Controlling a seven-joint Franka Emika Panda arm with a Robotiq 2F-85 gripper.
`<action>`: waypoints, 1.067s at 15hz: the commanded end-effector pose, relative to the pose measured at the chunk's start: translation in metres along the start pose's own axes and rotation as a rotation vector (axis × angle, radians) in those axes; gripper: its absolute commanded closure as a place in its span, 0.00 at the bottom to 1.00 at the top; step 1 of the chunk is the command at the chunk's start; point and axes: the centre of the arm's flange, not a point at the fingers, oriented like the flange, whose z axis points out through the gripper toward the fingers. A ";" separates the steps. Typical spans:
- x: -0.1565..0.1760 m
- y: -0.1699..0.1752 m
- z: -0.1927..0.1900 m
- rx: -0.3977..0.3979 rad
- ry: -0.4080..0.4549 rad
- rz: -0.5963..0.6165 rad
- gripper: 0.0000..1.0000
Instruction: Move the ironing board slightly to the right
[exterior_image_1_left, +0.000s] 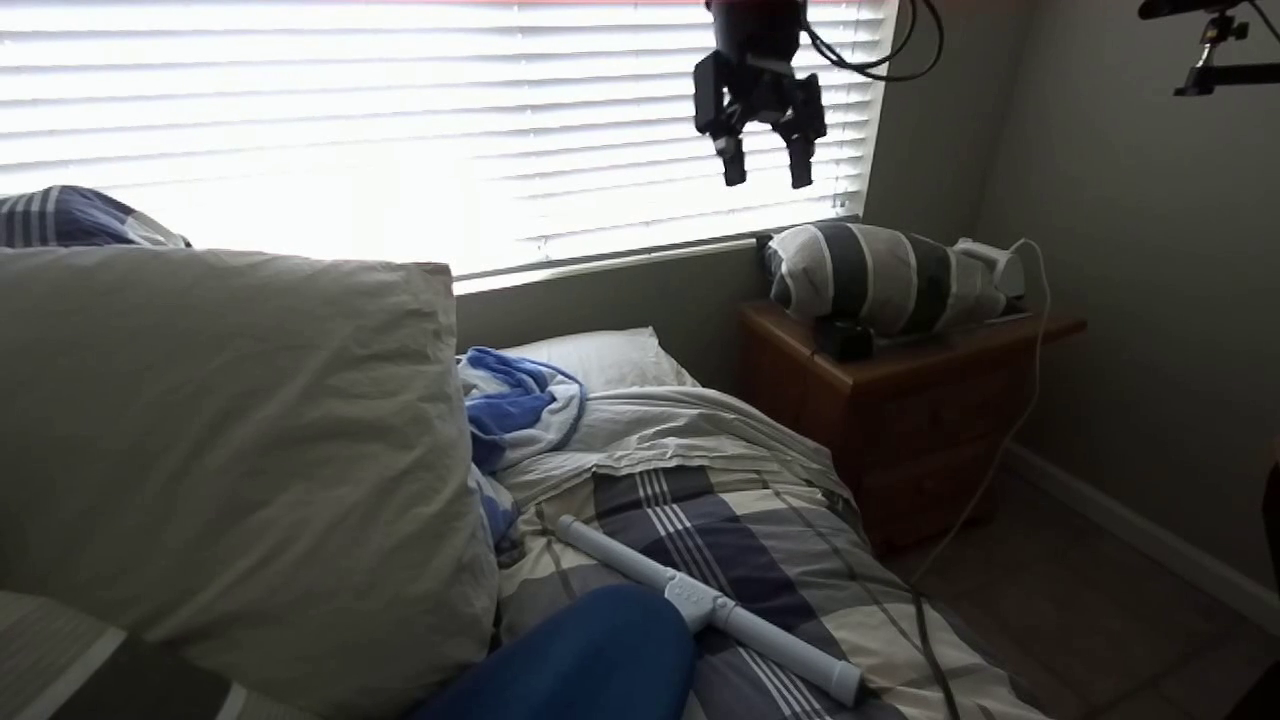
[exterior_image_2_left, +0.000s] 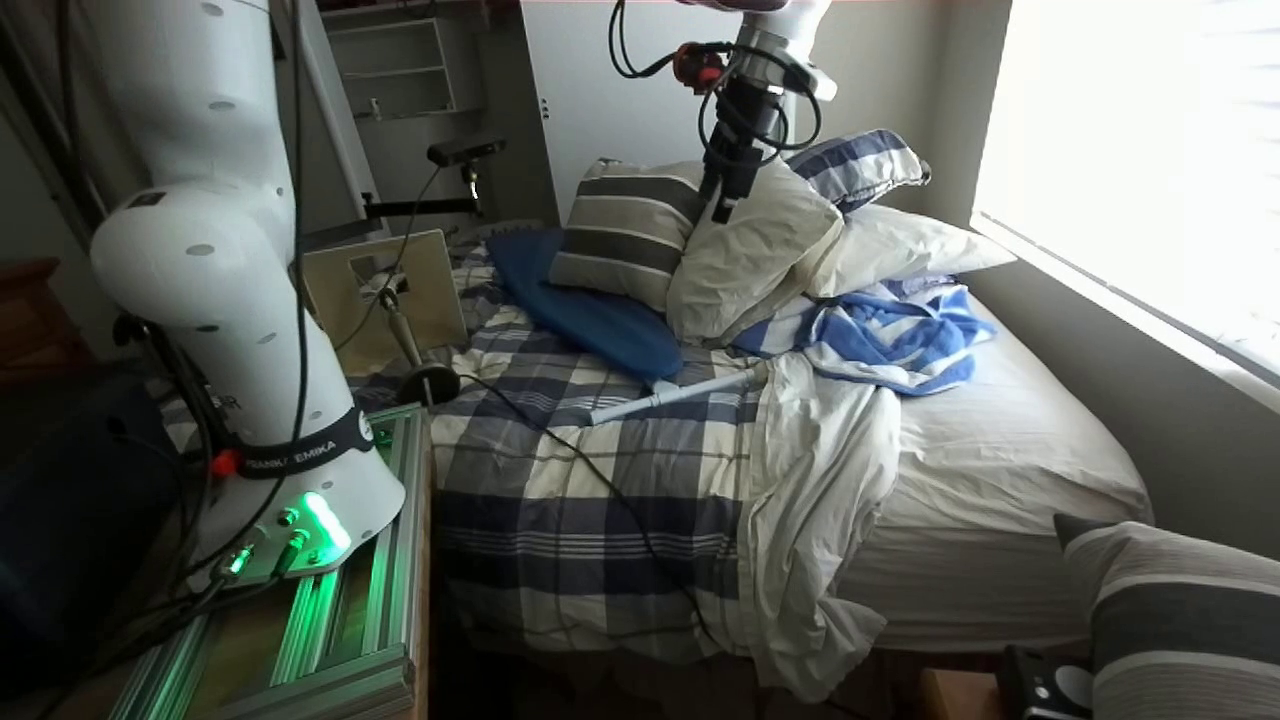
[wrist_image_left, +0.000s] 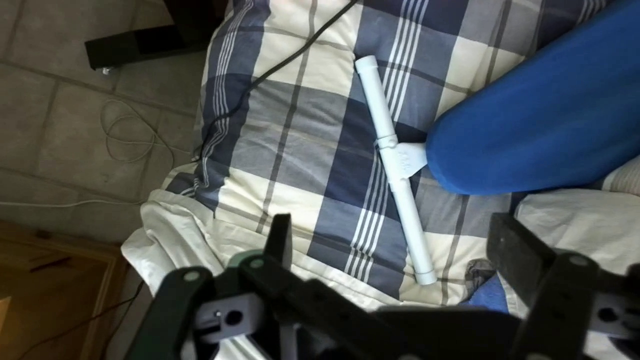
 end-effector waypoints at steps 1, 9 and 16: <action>0.035 -0.084 0.020 -0.124 -0.113 -0.079 0.00; 0.014 -0.096 0.048 -0.143 -0.127 -0.107 0.00; 0.020 -0.096 0.051 -0.149 -0.125 -0.121 0.00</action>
